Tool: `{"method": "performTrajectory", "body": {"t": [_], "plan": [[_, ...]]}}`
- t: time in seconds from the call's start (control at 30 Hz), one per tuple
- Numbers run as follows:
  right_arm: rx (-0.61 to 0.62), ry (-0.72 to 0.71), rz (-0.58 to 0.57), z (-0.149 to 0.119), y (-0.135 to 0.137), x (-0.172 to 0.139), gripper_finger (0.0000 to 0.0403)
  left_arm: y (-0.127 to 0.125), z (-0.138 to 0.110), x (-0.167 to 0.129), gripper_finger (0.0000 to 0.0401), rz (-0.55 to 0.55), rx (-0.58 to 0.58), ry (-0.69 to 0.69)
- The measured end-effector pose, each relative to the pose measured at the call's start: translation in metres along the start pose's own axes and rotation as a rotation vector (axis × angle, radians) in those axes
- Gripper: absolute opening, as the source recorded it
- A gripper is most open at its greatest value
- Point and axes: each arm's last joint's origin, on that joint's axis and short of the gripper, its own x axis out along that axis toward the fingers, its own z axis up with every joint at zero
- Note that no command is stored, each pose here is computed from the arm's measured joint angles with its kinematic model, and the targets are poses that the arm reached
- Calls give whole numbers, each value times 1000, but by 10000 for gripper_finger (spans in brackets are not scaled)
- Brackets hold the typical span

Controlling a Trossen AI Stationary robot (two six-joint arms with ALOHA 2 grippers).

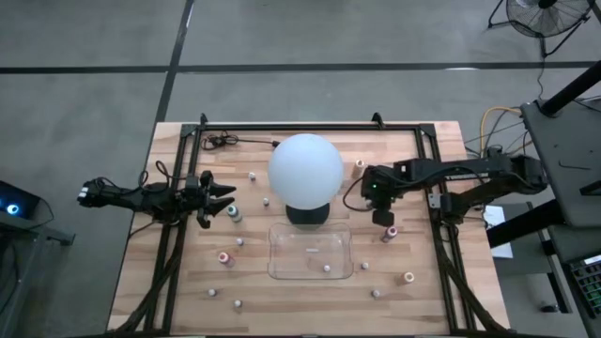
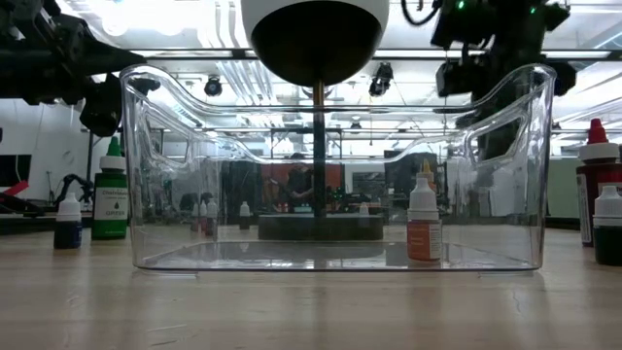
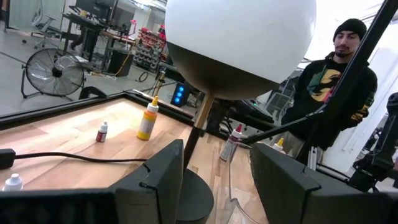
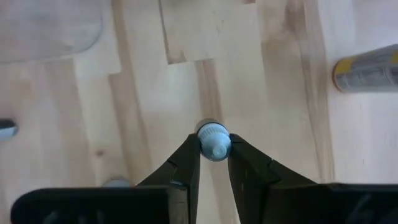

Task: Pick & Place food coloring
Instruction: Put the top small green food coloring bottle into the transparent bin

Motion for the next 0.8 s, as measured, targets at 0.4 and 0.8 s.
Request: {"method": "performTrajectory", "body": {"t": [0.4,0.8], "plan": [[-9,-44,53,18,35,-56,59,0,0,0,161,0,0,0],[-102,-31,104,19,90,-97,59,0,0,0,161,0,0,1]]}}
